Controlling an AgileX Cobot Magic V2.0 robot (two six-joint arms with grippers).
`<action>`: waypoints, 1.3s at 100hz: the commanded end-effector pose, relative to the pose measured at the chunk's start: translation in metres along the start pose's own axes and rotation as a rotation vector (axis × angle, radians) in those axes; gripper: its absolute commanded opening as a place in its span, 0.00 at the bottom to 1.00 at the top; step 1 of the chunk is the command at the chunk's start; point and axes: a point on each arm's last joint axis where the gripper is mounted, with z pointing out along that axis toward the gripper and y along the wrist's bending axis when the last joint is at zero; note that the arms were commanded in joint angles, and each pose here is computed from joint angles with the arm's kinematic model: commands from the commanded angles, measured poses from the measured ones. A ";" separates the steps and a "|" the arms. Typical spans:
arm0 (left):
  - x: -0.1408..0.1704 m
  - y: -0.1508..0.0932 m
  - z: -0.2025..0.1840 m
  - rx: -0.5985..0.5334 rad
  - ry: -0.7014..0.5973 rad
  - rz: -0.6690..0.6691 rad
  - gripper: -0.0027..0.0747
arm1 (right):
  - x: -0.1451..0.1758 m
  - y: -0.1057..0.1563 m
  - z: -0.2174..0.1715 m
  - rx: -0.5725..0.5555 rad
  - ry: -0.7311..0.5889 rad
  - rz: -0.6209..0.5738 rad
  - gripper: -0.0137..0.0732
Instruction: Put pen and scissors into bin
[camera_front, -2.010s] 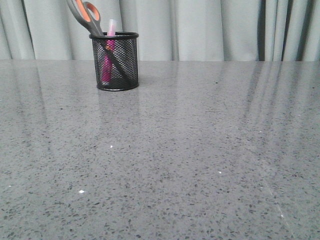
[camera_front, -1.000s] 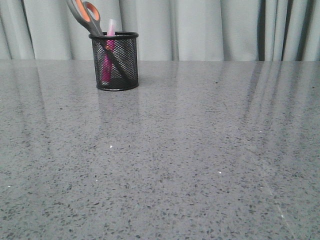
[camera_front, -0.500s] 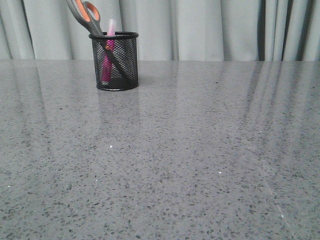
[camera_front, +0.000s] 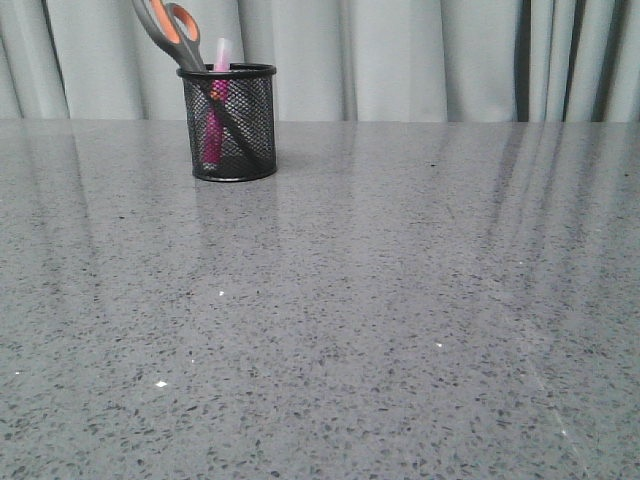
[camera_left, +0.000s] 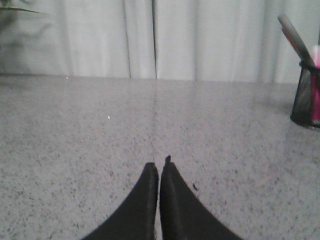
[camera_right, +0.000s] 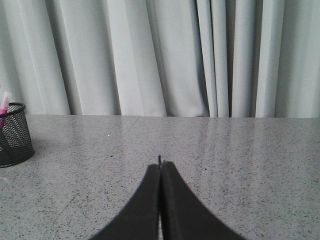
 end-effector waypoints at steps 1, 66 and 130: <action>-0.003 -0.001 0.000 0.028 -0.081 0.021 0.01 | -0.009 -0.002 0.000 0.021 -0.024 -0.008 0.07; 0.002 -0.003 -0.001 0.065 -0.053 0.006 0.01 | -0.009 -0.002 0.000 0.020 -0.024 -0.008 0.07; 0.002 -0.003 -0.001 0.065 -0.053 0.006 0.01 | -0.010 -0.004 0.000 0.049 -0.034 -0.007 0.07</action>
